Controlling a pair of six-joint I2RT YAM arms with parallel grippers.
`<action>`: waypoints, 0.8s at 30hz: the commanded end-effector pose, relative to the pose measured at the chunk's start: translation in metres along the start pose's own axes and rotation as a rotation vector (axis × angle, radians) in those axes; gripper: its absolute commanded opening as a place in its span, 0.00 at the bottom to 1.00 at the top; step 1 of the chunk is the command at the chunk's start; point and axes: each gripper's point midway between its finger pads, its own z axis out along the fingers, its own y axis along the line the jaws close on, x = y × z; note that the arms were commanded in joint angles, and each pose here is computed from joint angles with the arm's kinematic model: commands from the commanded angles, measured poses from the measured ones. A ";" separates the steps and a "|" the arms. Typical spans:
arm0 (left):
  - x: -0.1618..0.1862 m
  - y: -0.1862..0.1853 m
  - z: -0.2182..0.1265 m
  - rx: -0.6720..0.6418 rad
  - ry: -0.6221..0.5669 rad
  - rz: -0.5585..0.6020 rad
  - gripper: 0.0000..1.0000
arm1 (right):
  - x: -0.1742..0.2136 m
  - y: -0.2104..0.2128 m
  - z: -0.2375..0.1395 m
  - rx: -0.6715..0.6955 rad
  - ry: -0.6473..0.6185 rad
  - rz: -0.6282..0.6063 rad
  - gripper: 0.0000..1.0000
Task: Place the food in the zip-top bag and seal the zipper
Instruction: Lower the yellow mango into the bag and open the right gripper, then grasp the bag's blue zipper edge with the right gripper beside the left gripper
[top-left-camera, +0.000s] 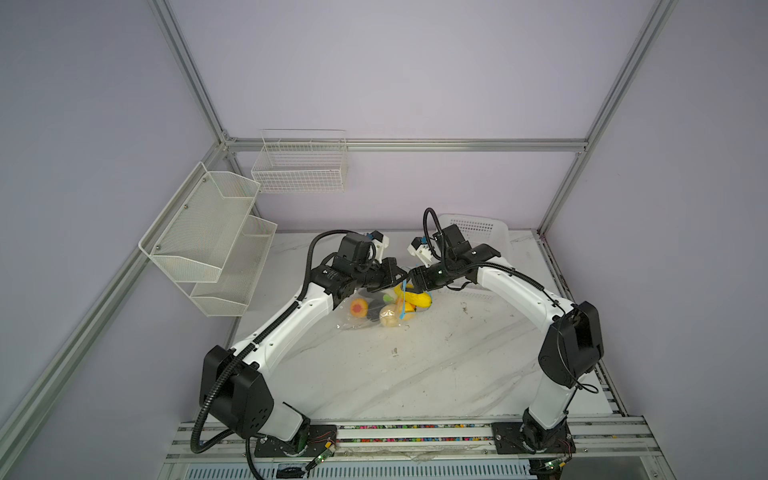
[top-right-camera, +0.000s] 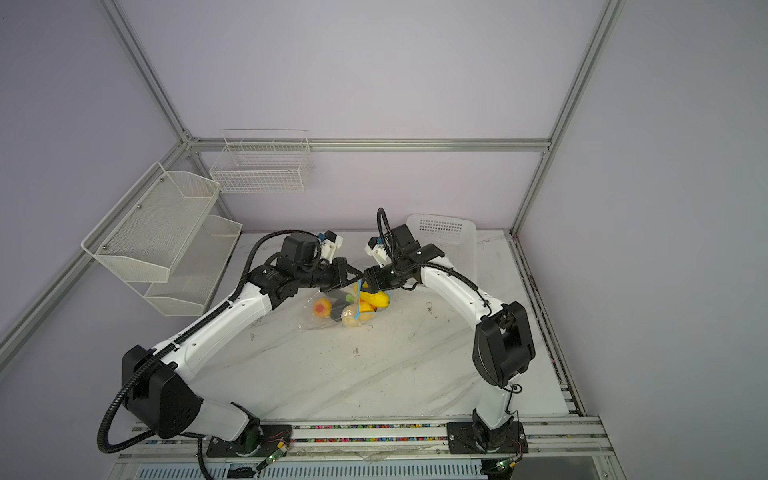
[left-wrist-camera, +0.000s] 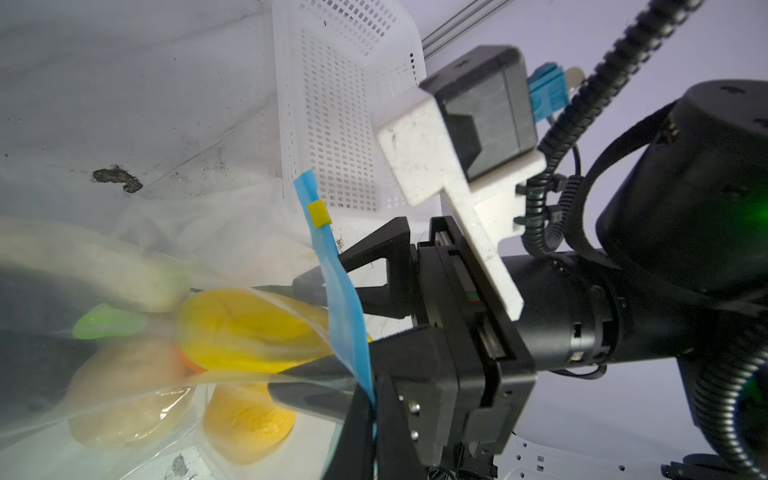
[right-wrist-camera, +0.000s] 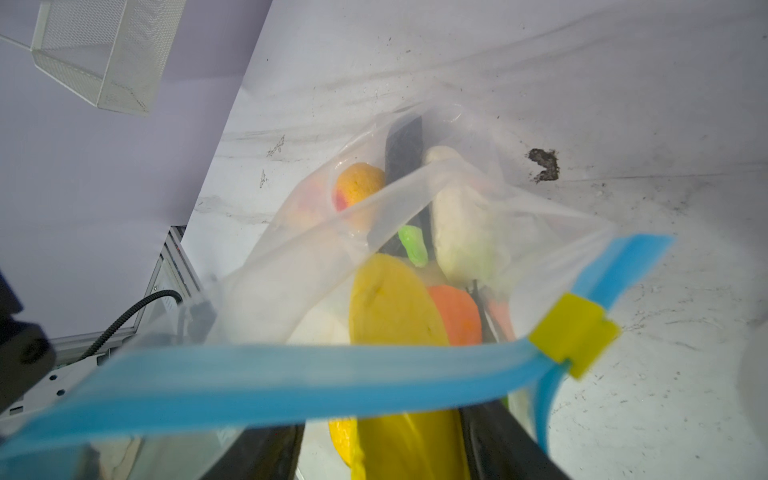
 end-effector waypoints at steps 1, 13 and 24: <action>-0.001 -0.007 -0.005 0.040 -0.021 0.016 0.00 | -0.017 0.019 -0.021 -0.005 -0.076 -0.025 0.66; 0.000 -0.005 -0.005 0.033 -0.024 0.018 0.00 | -0.030 0.030 -0.080 0.094 -0.224 -0.019 0.65; 0.000 -0.006 -0.006 0.036 -0.025 0.020 0.00 | 0.024 -0.023 -0.082 0.287 -0.222 0.148 0.48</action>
